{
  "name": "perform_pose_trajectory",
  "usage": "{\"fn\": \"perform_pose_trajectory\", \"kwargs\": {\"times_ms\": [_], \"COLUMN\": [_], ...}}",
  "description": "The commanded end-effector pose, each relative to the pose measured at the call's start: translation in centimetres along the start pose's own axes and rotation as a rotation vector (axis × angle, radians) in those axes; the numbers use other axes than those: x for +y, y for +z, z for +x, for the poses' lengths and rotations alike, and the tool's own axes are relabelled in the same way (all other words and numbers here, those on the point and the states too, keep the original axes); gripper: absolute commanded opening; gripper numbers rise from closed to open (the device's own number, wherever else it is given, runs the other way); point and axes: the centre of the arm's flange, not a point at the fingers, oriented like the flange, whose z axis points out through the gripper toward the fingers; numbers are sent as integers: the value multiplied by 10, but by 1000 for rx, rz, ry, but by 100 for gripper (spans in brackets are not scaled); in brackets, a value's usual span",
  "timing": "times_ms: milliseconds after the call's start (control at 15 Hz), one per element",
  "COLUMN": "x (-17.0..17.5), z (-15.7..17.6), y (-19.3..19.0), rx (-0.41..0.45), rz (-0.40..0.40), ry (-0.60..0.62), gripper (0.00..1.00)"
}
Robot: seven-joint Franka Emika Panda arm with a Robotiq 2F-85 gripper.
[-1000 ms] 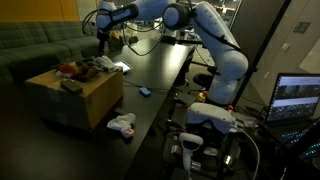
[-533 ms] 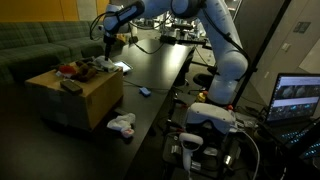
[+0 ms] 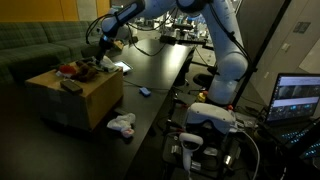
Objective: Switch between all the objects on the box and on the table
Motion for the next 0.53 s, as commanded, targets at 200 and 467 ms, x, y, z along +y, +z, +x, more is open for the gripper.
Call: {"fn": "perform_pose_trajectory", "kwargs": {"times_ms": [200,467], "x": [-38,-52], "z": [13,17], "y": [23,37], "rx": [156,159], "rz": [-121,-124], "ry": [172,219], "gripper": [100,100]}}
